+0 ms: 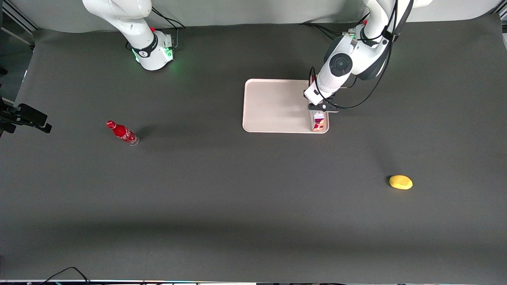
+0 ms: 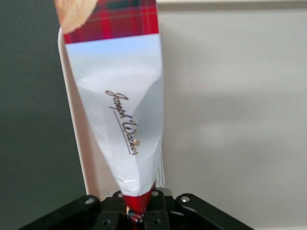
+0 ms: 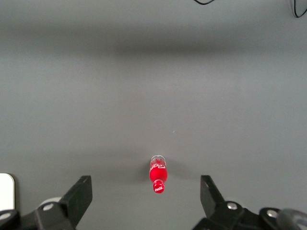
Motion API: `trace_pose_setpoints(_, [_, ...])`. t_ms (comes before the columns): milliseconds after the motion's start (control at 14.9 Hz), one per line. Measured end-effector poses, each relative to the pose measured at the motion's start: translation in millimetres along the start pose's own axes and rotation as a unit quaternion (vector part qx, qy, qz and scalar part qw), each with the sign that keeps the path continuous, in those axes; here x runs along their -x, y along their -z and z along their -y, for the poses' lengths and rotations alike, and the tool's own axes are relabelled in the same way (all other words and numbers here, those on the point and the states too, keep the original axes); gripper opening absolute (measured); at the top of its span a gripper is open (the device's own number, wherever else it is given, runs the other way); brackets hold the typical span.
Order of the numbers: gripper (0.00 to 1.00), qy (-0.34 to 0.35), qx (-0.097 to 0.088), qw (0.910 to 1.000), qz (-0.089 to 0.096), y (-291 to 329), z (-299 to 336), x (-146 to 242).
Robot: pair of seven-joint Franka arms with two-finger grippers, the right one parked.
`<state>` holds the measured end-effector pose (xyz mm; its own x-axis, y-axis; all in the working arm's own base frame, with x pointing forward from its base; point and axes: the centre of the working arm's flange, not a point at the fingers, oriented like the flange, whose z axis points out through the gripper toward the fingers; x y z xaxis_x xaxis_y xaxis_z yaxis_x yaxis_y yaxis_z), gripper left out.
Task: Place red cookie box on tray
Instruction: 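Carry the held box over the pink tray, then lower the box onto the tray and open the left gripper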
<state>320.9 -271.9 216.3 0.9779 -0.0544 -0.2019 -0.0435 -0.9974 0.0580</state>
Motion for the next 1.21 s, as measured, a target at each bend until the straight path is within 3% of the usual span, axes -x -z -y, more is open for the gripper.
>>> trace_pose_setpoints(337, [0.10, 0.000, 0.000, 1.0000, 0.002, -2.2, 0.1, 0.1])
trace_pose_setpoints(942, [0.97, 0.000, 0.002, 1.0000, -0.001, -0.7, -0.9, -1.2])
trace_pose_setpoints(1212, [1.00, 0.000, 0.003, 1.0000, -0.002, 0.4, -1.2, -2.3])
